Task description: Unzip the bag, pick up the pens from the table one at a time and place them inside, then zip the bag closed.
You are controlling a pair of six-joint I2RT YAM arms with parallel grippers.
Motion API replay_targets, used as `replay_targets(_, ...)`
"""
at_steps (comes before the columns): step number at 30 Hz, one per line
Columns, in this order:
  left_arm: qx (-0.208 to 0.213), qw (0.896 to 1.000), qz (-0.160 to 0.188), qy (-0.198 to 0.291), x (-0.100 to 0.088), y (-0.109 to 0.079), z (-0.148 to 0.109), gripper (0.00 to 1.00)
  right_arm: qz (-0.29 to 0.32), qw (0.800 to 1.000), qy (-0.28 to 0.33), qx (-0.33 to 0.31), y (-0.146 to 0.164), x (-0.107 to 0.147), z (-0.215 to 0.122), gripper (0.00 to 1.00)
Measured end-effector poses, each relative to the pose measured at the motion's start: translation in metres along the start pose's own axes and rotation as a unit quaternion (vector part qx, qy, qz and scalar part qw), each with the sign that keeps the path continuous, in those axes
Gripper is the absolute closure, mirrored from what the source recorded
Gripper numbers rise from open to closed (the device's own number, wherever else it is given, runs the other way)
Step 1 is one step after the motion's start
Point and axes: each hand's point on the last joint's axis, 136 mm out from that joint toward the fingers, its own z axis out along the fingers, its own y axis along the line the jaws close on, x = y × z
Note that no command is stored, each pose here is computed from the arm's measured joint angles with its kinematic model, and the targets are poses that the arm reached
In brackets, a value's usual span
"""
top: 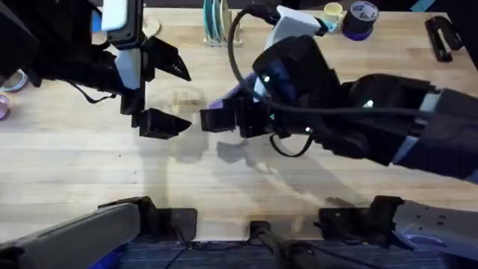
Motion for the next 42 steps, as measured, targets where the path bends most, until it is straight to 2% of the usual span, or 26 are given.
replay_targets(14,0.000,1.000,0.000,0.000,0.000,0.000,0.000,0.006,0.001,0.998,-0.058,0.020,0.008,-0.012,0.001,0.004)
replay_targets(17,0.000,1.000,0.000,0.000,0.000,0.000,0.000,0.006,0.001,0.998,-0.061,0.022,0.009,-0.014,0.017,0.004)
replay_targets(29,0.000,1.000,0.000,0.000,0.000,0.000,0.000,0.006,0.013,0.996,-0.075,0.042,-0.006,-0.024,0.047,0.016)
replay_targets(32,0.000,1.000,0.000,0.000,0.000,0.000,0.000,0.006,0.015,0.996,-0.074,0.046,-0.010,-0.025,0.053,0.097)
replay_targets(33,0.000,1.000,0.000,0.000,0.000,0.000,0.000,0.007,0.016,0.996,-0.073,0.050,-0.012,-0.024,0.058,0.212)
replay_targets(42,0.000,1.000,0.000,0.000,0.000,0.000,0.000,0.008,0.027,0.995,-0.078,0.062,-0.024,-0.031,0.059,0.571)
